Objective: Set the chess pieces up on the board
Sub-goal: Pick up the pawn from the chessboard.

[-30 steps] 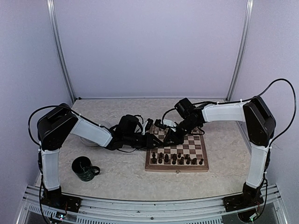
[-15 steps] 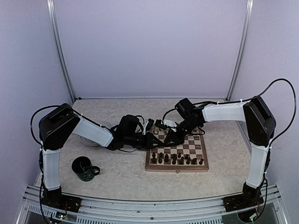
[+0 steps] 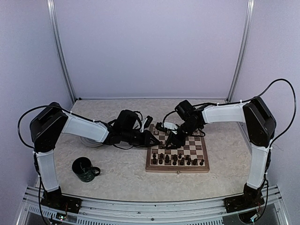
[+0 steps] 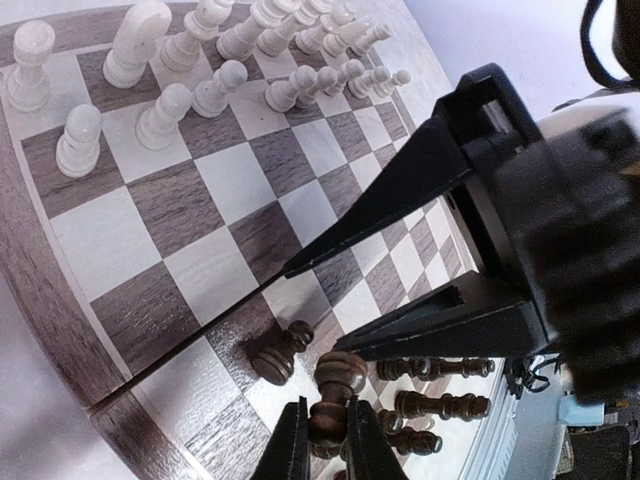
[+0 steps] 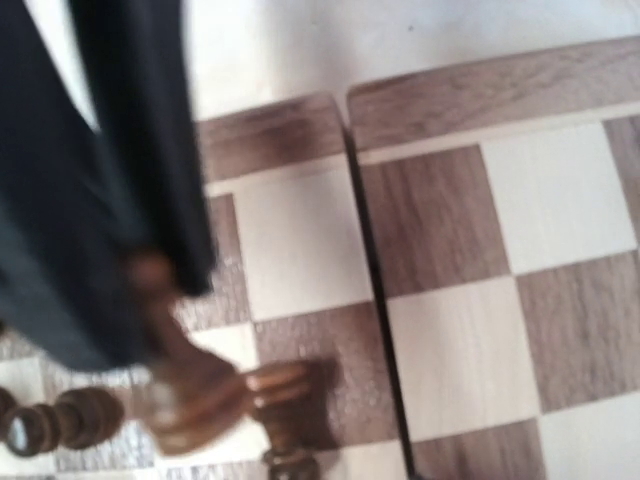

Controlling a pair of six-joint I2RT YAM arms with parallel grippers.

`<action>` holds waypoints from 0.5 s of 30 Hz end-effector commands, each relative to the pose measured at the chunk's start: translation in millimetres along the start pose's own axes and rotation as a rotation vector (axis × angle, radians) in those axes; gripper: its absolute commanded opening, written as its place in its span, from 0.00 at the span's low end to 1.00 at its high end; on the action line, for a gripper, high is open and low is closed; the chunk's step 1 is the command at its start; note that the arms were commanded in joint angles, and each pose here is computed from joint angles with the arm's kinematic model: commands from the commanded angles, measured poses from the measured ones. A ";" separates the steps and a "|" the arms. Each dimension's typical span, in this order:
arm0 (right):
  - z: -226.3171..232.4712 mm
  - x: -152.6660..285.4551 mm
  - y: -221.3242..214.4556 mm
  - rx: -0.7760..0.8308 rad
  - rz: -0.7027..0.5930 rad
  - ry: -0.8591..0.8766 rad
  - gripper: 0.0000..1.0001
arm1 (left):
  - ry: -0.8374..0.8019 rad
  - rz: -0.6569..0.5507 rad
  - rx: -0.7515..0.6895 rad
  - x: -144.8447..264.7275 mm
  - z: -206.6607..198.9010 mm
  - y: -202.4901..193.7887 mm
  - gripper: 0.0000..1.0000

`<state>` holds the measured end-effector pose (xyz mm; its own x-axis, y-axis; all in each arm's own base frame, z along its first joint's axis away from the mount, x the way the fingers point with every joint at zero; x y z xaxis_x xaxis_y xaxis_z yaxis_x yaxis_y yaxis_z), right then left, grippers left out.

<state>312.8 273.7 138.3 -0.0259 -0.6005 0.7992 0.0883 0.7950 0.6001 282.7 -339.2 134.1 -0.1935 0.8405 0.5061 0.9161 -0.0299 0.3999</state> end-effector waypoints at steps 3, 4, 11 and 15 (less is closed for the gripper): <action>0.3 -3.5 -9.6 -0.014 0.031 0.004 0.38 | 0.031 -0.019 -0.055 19.8 -18.9 12.9 0.09; 0.5 -2.5 -8.2 -0.011 0.027 0.002 0.38 | 0.038 -0.016 -0.059 20.5 -20.2 14.1 0.09; -3.0 28.0 1.1 0.012 -0.014 -0.061 0.38 | 0.170 0.021 -0.155 25.2 -39.0 29.1 0.09; -12.3 59.6 -3.9 -0.010 -0.057 -0.120 0.39 | 0.295 0.062 -0.247 25.2 -54.1 38.6 0.09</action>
<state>316.5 259.5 150.6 -0.0687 -0.5993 0.7976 0.0917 0.7923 0.6032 296.3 -346.3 187.0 -0.2431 0.7511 0.6138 0.8667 -0.1160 0.4852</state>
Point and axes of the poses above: each gripper's point midway between its finger pads, its own x axis back along the fingers, its own z axis along the line the jaws close on, y = z × x, the point moved 10 cm from there along x, back along the fingers, and after that the axes turned 9 degrees about x, right-handed, at the moved point
